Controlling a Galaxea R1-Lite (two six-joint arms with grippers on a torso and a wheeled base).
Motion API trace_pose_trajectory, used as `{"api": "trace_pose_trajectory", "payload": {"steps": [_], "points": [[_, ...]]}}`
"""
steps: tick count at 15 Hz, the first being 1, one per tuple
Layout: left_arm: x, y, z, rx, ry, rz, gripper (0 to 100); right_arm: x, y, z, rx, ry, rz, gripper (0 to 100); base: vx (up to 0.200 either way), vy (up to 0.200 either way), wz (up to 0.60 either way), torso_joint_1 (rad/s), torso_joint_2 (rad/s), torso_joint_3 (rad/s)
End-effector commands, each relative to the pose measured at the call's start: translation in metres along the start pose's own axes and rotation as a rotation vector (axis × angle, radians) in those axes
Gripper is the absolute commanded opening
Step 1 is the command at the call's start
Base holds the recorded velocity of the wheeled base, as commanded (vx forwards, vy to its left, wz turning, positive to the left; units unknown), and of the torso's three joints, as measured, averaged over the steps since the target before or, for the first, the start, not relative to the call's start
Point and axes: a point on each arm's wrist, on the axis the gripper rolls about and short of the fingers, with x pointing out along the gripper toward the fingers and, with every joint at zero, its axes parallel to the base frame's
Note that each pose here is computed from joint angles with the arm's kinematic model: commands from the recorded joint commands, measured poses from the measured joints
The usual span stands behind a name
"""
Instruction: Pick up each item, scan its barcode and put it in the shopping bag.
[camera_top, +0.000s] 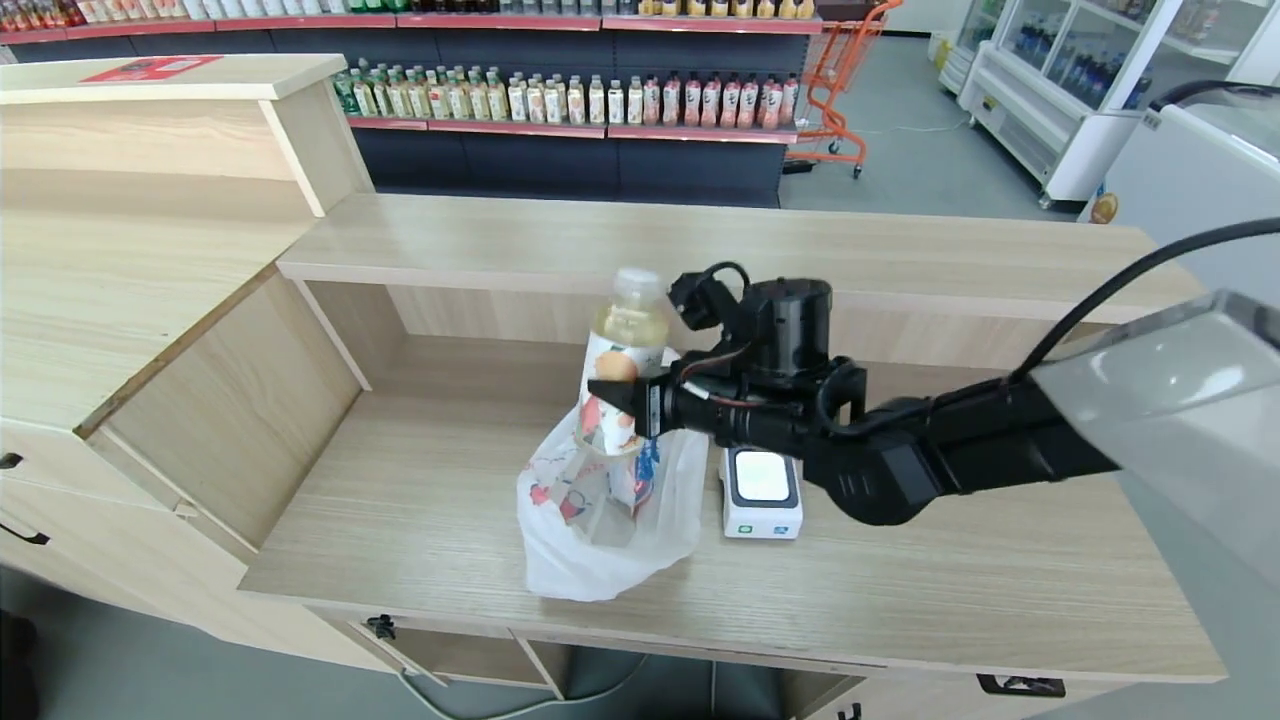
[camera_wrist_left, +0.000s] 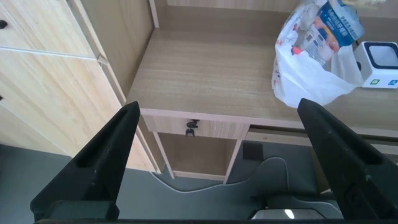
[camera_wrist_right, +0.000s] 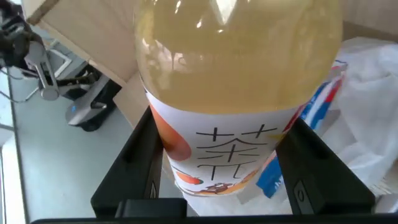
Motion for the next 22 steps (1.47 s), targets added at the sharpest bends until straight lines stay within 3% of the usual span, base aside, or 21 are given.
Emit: {"api": "trace_pose_trajectory", "payload": {"steps": [1,4,9,17,18,22], "points": [[0.0,0.0,0.0,0.0,0.001,0.001,100,0.014,-0.002,-0.044,-0.037,0.074,0.031,0,0.0,0.0,0.0,0.0,0.0,0.0],[0.0,0.0,0.0,0.0,0.001,0.002,100,0.033,-0.013,-0.087,-0.135,0.081,0.03,0,0.0,0.0,0.0,0.0,0.0,0.0],[0.0,0.0,0.0,-0.001,0.001,0.002,100,0.064,-0.026,-0.133,-0.262,-0.003,0.035,0,0.0,0.0,0.0,0.0,0.0,0.0],[0.0,0.0,0.0,-0.001,0.001,0.001,100,0.093,-0.034,-0.166,-0.428,-0.076,0.032,0,0.0,0.0,0.0,0.0,0.0,0.0],[0.0,0.0,0.0,-0.001,0.001,0.001,100,0.093,-0.036,-0.167,-0.43,-0.073,0.029,100,0.0,0.0,0.0,0.0,0.0,0.0],[0.0,0.0,0.0,-0.001,0.001,0.001,100,0.093,-0.036,-0.163,-0.429,-0.088,0.031,100,0.0,0.0,0.0,0.0,0.0,0.0]]}}
